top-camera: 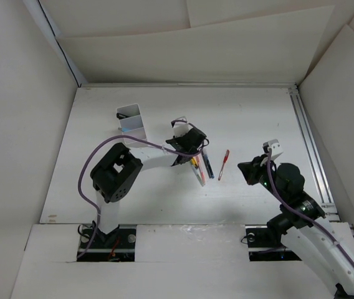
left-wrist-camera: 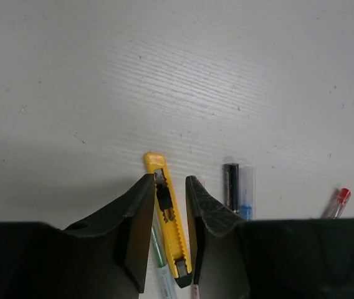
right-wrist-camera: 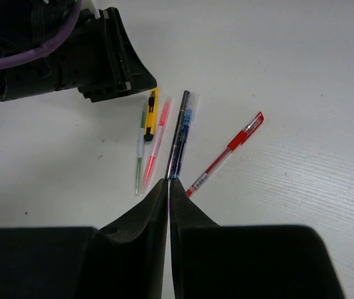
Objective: Sort the stationery into containers
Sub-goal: Pick up the pen from the center of the board.
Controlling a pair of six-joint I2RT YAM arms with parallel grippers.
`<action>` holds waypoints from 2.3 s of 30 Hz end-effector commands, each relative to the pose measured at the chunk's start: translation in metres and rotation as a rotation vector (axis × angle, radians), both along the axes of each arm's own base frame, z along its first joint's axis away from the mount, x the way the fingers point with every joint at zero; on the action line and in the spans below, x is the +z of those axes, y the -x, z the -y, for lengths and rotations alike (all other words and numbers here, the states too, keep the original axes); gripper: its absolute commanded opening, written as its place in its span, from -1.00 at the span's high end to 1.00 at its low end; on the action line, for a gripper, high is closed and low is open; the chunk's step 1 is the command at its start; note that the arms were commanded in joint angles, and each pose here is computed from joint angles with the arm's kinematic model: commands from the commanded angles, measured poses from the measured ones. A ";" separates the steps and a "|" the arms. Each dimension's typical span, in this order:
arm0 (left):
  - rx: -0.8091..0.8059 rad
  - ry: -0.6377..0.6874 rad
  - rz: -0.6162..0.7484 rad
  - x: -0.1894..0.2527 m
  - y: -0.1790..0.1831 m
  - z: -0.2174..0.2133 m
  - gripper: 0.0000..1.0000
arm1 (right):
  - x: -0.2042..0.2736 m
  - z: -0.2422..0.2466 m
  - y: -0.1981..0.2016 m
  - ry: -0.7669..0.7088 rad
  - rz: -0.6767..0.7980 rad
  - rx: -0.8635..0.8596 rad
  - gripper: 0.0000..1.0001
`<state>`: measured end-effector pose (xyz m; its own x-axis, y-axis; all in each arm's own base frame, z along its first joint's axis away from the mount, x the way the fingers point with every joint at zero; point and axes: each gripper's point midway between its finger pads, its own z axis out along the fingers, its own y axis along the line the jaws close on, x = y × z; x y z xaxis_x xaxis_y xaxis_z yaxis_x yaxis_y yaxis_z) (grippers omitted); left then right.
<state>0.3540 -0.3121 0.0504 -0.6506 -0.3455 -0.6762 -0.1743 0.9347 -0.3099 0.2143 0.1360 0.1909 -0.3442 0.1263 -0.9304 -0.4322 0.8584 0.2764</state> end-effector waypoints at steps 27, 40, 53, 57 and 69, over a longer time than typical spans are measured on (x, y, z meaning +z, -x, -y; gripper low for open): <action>0.058 -0.108 -0.028 -0.035 -0.017 -0.004 0.50 | 0.016 -0.001 0.002 -0.033 0.055 0.008 0.54; 0.076 -0.282 -0.034 -0.045 -0.013 -0.018 0.67 | 0.037 -0.001 0.009 -0.084 0.108 0.015 0.07; 0.049 -0.366 -0.062 -0.059 0.001 -0.028 0.55 | 0.051 0.001 0.011 -0.094 0.147 0.017 0.01; 0.034 -0.378 -0.079 -0.066 0.010 -0.029 0.58 | 0.051 0.001 0.011 -0.094 0.147 0.017 0.01; -0.013 -0.390 -0.112 -0.074 0.025 -0.020 0.60 | 0.056 -0.001 0.011 -0.100 0.156 0.026 0.01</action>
<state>0.3732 -0.3140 0.0233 -0.5848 -0.1805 -0.7909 -0.2142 0.9747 -0.0641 0.2053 0.1336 0.2169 -0.2650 0.1804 -0.9472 -0.4625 0.8382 0.2890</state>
